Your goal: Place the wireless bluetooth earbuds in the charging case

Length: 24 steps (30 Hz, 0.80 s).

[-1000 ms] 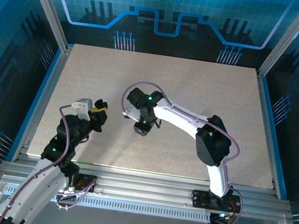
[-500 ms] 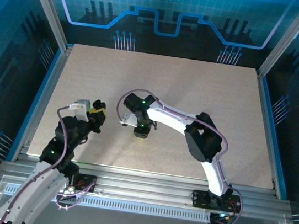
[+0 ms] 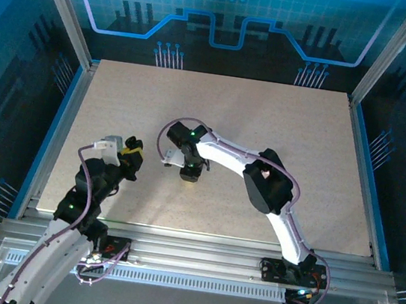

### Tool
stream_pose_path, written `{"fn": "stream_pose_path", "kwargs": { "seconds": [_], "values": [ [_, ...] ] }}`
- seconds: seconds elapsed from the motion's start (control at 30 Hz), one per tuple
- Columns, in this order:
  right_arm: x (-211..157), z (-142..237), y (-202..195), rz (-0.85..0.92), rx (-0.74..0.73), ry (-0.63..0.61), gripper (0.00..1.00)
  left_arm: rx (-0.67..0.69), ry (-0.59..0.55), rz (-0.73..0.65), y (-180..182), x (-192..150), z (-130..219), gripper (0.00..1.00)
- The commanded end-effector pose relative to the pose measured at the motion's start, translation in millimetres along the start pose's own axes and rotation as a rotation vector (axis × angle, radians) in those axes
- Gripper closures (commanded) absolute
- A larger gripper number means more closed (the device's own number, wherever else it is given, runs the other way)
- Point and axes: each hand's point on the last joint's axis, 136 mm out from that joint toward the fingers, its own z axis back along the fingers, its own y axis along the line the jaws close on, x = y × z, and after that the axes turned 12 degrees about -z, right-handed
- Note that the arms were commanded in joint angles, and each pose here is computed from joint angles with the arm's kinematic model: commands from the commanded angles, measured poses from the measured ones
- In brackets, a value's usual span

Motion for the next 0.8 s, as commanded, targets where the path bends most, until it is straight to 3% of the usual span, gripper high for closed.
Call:
{"fn": "stream_pose_path", "kwargs": {
  "seconds": [0.0, 0.17, 0.47, 0.77],
  "values": [
    [-3.2, -2.9, -11.8, -0.006, -0.011, 0.034, 0.64, 0.025, -0.005, 0.015, 5.4, -0.5, -0.2, 0.83],
    [-5.4, -12.3, -19.8, -0.017, -0.02, 0.066, 0.69, 0.023, -0.004, 0.01, 4.7, 1.1, -1.8, 0.83],
    [-9.6, -8.9, -45.0, -0.142, -0.055, 0.07, 0.69, 0.014, 0.004, 0.024, 3.4, 0.0, -7.3, 0.83],
    [1.1, 44.8, -58.2, -0.415, 0.06, -0.056, 0.6, 0.012, 0.01, 0.035, 2.7, 0.7, -8.5, 0.83]
  ]
}}
